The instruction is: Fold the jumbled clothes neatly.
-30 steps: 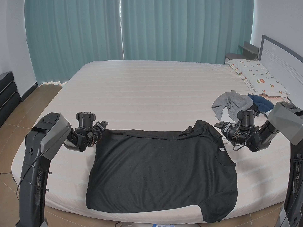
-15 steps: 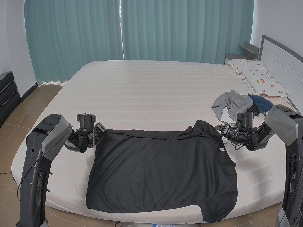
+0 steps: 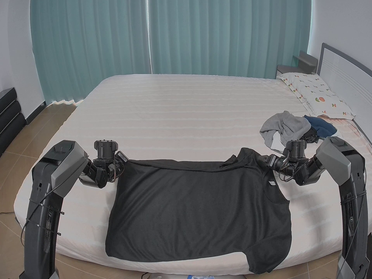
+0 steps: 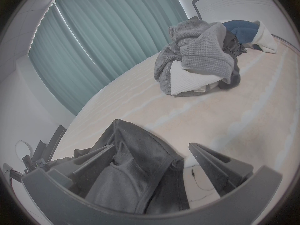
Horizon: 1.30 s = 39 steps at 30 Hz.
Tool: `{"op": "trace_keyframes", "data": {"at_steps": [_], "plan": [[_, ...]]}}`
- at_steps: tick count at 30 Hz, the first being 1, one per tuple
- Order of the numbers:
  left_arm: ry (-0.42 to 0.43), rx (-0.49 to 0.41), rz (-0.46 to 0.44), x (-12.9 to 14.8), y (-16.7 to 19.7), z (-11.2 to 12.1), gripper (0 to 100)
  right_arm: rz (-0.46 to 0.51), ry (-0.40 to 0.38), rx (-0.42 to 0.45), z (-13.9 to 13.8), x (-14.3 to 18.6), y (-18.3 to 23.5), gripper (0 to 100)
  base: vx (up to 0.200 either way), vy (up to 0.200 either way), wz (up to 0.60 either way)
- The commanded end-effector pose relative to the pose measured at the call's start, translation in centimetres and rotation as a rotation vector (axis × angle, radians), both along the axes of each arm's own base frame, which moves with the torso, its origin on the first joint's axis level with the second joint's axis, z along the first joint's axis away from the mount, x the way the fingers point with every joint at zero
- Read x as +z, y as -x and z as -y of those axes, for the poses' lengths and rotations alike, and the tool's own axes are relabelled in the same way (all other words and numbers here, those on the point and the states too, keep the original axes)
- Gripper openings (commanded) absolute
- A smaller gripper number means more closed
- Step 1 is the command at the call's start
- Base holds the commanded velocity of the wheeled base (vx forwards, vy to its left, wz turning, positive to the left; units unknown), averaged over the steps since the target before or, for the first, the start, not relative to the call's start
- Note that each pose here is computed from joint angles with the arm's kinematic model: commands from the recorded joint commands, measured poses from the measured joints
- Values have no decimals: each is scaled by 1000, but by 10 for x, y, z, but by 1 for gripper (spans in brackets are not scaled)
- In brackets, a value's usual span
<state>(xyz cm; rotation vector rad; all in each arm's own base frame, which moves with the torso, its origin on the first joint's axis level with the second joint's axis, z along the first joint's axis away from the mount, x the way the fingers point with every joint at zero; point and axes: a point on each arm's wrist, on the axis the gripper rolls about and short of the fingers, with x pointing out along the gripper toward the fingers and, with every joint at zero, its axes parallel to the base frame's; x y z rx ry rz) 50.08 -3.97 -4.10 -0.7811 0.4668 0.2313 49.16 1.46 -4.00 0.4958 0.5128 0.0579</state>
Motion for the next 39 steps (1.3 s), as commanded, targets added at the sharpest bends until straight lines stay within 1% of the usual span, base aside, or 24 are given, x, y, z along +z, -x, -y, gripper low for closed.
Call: {"op": "trace_keyframes", "data": {"at_steps": [1, 5, 7, 9, 11, 15, 16, 17, 19, 20, 21, 25, 29, 31, 37, 39], "plan": [[0, -1, 3, 2, 0, 0, 0, -20, 2, 2, -1, -19, -7, 0, 0, 0, 0], [0, -1, 3, 2, 0, 0, 0, -6, -1, 1, -1, -17, -7, 0, 0, 0, 0], [1, 0, 3, 2, 0, 0, 0, 14, -16, -11, 1, -11, -9, 0, 0, 0, 0], [3, 1, 5, 3, 0, 0, 0, 54, -46, -40, 6, -1, -10, 0, 0, 0, 0], [0, 3, 8, 3, 0, 0, 0, 83, -59, -57, 10, 5, -10, 0, 0, 0, 0], [2, 8, 34, 5, -1, 0, 0, 96, -46, -109, 20, 4, -11, 0, 0, 0, 0], [12, 17, 56, 6, -2, -1, 0, 94, -42, -120, 22, 2, -11, 0, 0, 0, 0], [12, 17, 56, 6, -2, -1, 0, 94, -42, -120, 22, 2, -11, 0, 0, 0, 0], [48, 44, 105, 12, -4, -3, 0, 83, -44, -128, 24, -3, -10, 0, 0, 0, 0], [52, 47, 110, 13, -5, -4, 0, 81, -44, -128, 24, -4, -9, 0, 0, 0, 0], [74, 72, 138, 16, -6, -5, 0, 84, -41, -135, 24, -6, -9, 0, 0, 0, 0], [80, 80, 160, 16, -7, -6, 0, 108, -32, -152, 24, -7, -10, 0, 0, 0, 0], [61, 128, 171, 15, -8, -10, 0, 177, -19, -202, 26, -2, -14, 0, 0, 0, 0], [59, 129, 167, 14, -8, -11, 0, 203, -28, -217, 26, 0, -14, 0, 0, 0, 0], [47, 122, 163, 15, -9, -9, 0, 173, -30, -223, 26, -12, -12, 0, 0, 0, 0], [27, 107, 152, 12, -9, -8, 0, 155, -24, -225, 26, -21, -11, 0, 0, 0, 0]]}}
